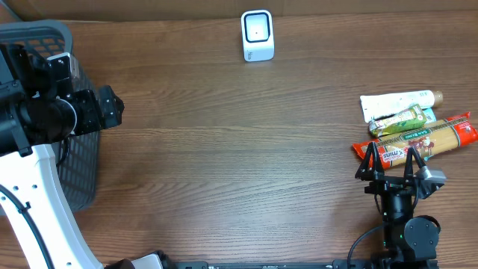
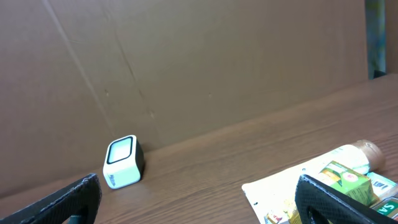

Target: Scan the item barcode

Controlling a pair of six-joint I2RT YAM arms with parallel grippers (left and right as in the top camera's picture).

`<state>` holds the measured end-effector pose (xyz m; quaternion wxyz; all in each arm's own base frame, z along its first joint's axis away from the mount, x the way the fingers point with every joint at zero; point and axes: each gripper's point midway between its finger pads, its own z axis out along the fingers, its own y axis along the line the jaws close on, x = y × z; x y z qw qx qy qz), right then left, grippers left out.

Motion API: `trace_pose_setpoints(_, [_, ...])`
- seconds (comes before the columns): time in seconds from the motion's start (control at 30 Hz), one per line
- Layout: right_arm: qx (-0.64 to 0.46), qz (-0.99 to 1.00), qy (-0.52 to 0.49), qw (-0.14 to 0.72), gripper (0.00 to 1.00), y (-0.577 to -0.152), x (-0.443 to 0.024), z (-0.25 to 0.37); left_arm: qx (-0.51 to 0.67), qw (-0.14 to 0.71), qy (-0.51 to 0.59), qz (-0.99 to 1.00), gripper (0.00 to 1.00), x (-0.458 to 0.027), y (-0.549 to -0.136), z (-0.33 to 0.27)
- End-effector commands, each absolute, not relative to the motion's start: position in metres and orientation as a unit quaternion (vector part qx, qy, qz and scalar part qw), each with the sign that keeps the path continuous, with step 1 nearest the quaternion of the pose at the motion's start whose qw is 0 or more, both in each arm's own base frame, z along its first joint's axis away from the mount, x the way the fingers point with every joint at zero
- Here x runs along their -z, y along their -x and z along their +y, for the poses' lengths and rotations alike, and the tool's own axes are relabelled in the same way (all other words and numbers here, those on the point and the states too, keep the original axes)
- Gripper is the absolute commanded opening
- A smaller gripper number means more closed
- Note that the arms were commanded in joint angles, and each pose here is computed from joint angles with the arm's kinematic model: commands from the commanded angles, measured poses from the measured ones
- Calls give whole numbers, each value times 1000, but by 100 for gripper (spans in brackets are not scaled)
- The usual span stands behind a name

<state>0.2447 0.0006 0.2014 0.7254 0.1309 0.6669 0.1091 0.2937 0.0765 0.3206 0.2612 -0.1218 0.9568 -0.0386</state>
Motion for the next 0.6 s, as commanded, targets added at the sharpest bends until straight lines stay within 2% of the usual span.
trace_pose_setpoints(0.0, [-109, 661, -128, 732, 100, -245, -199, 1, 39, 264, 113, 957, 100, -322, -294, 76])
trace_pose_setpoints(0.17, [-100, 696, -130, 699, 100, -246, -175, 1, 39, 264, 113, 957, 100, -322, -294, 76])
trace_pose_setpoints(0.57, [-117, 701, -113, 694, 100, -246, -173, 10, 39, 264, 113, 957, 100, -322, -294, 76])
